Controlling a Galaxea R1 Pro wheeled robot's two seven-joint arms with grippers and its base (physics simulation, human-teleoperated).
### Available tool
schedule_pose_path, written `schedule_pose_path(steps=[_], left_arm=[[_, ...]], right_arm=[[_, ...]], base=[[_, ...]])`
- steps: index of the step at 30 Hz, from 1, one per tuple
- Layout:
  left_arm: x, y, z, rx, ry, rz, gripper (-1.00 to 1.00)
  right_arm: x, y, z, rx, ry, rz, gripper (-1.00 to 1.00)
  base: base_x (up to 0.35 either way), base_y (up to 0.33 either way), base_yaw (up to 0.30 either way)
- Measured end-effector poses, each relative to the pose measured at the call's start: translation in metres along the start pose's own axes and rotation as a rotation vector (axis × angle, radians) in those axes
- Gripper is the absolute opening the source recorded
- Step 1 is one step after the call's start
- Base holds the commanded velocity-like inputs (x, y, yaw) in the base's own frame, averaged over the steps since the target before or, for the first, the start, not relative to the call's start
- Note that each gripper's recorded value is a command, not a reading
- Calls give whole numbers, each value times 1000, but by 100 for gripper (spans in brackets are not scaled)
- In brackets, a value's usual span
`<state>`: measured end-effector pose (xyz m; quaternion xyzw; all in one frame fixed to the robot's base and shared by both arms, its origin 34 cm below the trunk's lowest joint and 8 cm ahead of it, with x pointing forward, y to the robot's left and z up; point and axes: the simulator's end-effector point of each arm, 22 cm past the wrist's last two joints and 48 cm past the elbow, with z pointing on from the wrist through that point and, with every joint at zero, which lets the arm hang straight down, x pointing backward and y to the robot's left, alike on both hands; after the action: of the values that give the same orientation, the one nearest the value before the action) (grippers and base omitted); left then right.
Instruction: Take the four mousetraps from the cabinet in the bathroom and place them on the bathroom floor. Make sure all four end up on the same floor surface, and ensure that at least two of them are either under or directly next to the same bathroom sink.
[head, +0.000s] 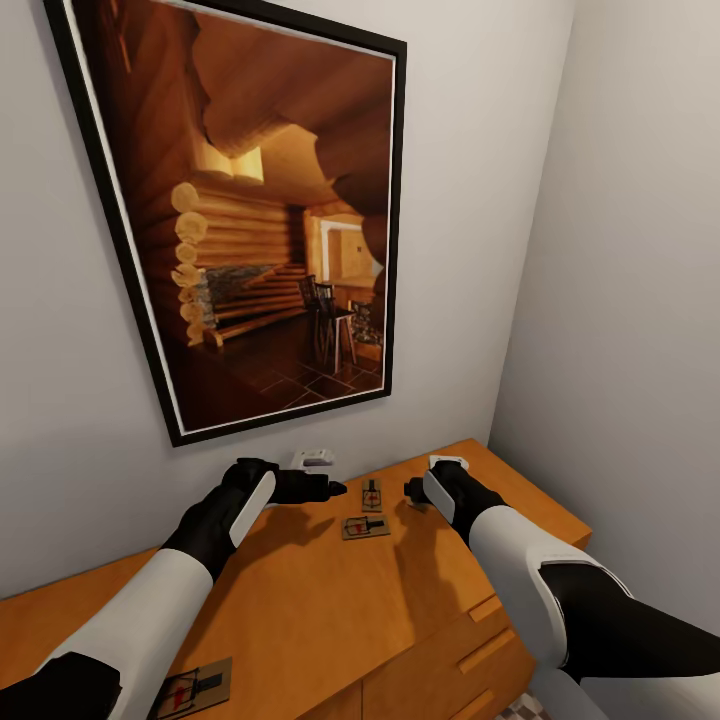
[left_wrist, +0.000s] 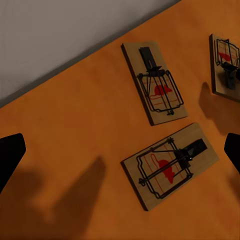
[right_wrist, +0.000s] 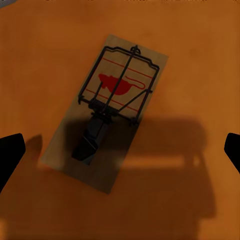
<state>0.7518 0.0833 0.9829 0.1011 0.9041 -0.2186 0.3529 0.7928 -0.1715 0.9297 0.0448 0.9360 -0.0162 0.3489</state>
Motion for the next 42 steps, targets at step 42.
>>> schedule_pose_path(steps=[42], left_arm=[[0,1,0,-2,-1,1,100]], right_arm=[[-1,0,0,0,-3,1,100]], base=[[0,0,0]])
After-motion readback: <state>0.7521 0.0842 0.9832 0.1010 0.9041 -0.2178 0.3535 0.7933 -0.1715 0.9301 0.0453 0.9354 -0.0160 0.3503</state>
